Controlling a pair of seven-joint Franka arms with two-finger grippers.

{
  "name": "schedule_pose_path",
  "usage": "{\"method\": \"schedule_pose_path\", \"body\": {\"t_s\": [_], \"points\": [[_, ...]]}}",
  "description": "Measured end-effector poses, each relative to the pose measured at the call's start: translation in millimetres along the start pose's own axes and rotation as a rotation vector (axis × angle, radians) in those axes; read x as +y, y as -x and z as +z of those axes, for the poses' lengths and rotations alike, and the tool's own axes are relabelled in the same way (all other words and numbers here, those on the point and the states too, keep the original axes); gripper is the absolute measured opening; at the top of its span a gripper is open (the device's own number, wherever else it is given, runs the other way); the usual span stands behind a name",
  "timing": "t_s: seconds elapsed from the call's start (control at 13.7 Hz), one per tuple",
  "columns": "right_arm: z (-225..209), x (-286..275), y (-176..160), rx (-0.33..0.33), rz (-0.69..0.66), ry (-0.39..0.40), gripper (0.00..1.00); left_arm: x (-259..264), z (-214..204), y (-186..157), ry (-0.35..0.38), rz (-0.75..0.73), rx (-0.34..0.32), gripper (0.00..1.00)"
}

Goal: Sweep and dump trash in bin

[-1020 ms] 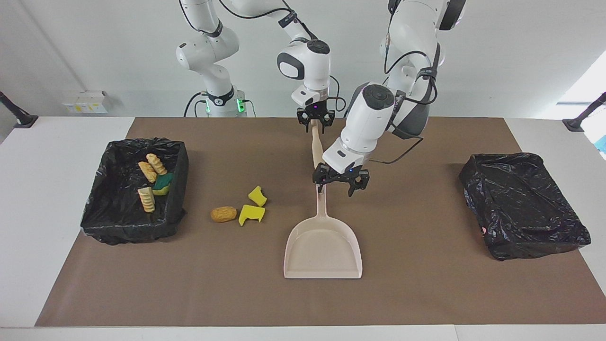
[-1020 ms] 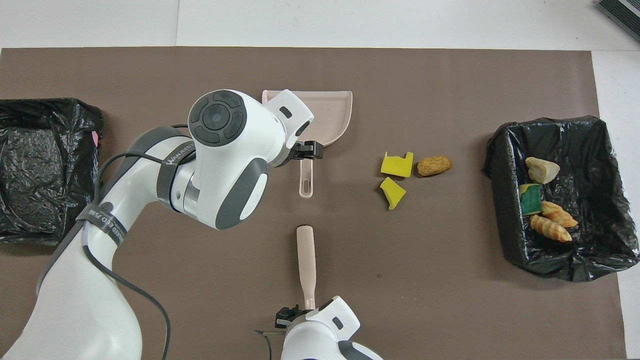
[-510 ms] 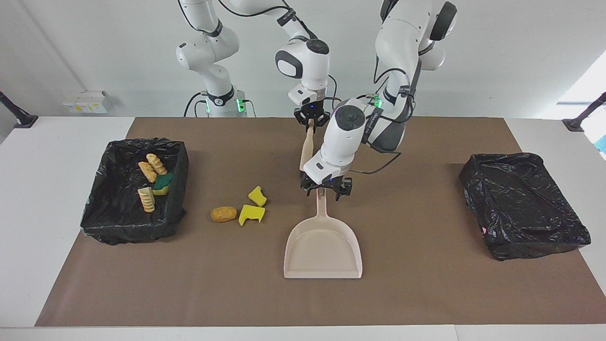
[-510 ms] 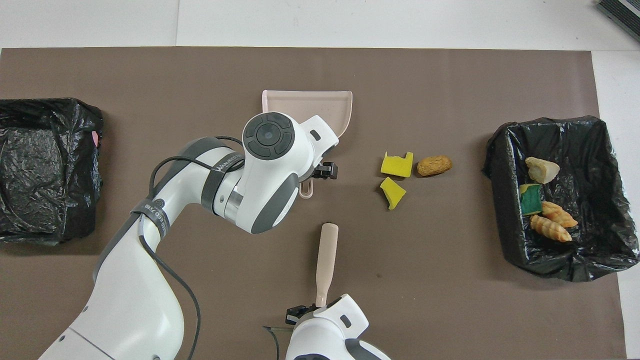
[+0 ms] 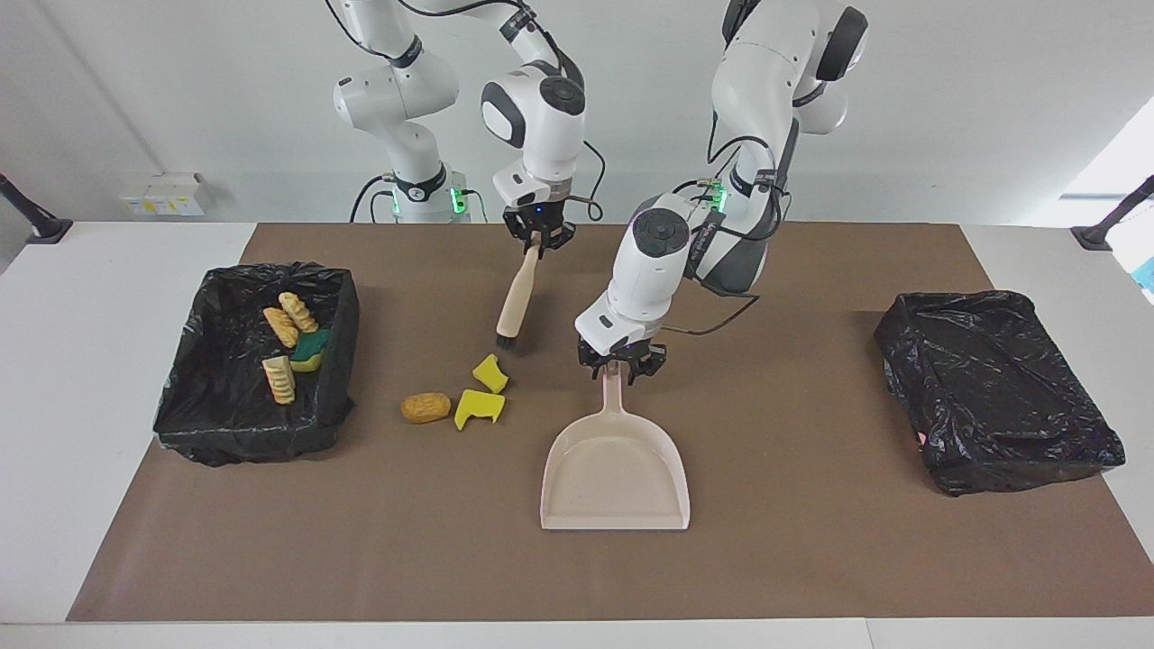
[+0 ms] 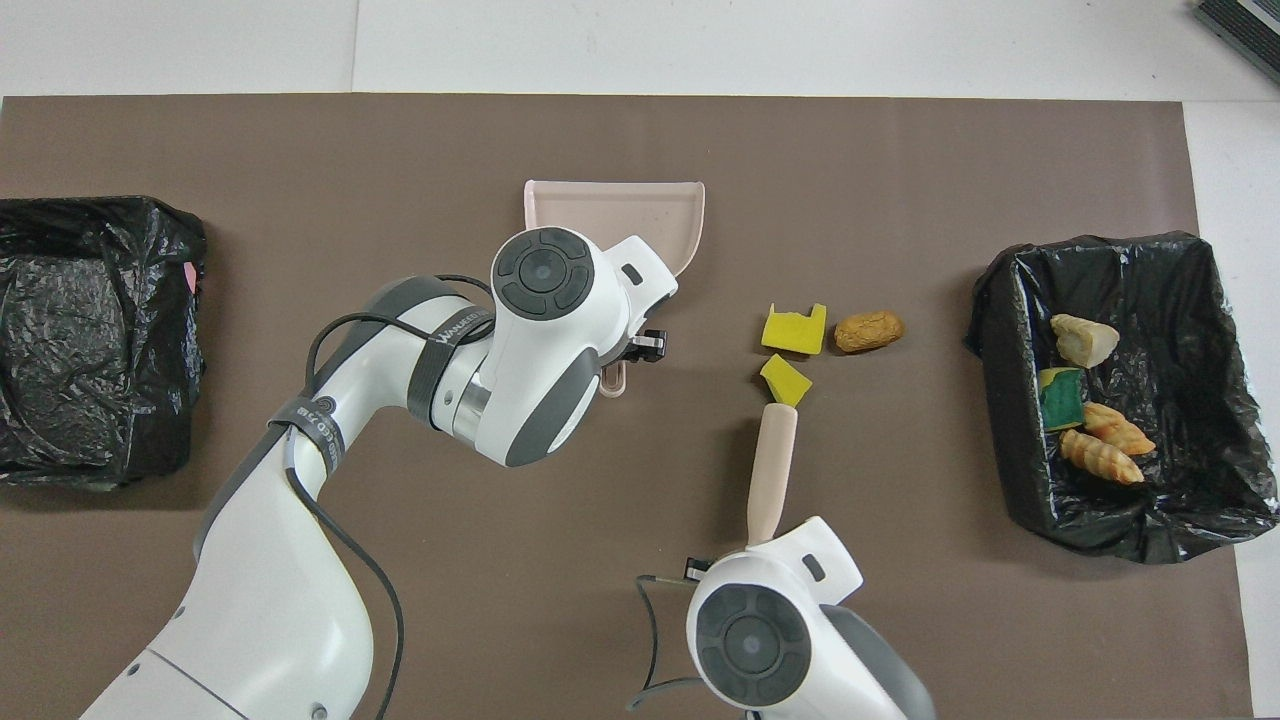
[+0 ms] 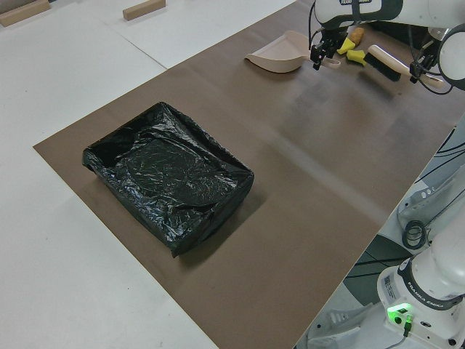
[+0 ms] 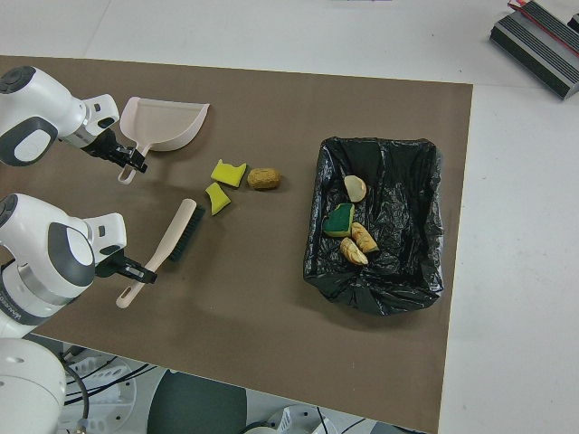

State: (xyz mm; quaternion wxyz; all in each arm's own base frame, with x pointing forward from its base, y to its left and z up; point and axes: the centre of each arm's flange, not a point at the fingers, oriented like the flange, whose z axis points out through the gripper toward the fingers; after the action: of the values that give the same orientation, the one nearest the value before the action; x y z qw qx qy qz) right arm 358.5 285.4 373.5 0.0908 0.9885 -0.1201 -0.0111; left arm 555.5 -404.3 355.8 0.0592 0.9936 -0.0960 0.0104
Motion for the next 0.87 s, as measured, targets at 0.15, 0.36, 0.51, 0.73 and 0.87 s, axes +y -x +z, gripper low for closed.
{"method": "schedule_pose_path", "body": {"t_s": [0.15, 0.36, 0.51, 0.73, 0.87], "points": [[4, 33, -38, -0.018, -0.03, -0.002, 0.26, -2, 0, 0, -0.01, 0.006, -0.002, 0.32], [7, 82, -83, -0.027, -0.088, -0.016, 0.26, -10, -13, -3, -0.066, 0.107, 0.005, 0.32], [11, 115, -108, -0.024, -0.109, -0.031, 0.26, -30, -47, -6, -0.085, 0.207, 0.002, 0.32], [21, 158, -137, 0.004, -0.14, -0.057, 0.26, -83, -100, -7, -0.112, 0.359, -0.04, 0.32], [34, 198, -156, 0.02, -0.185, -0.07, 0.26, -131, -129, -1, -0.116, 0.51, -0.114, 0.32]]}}
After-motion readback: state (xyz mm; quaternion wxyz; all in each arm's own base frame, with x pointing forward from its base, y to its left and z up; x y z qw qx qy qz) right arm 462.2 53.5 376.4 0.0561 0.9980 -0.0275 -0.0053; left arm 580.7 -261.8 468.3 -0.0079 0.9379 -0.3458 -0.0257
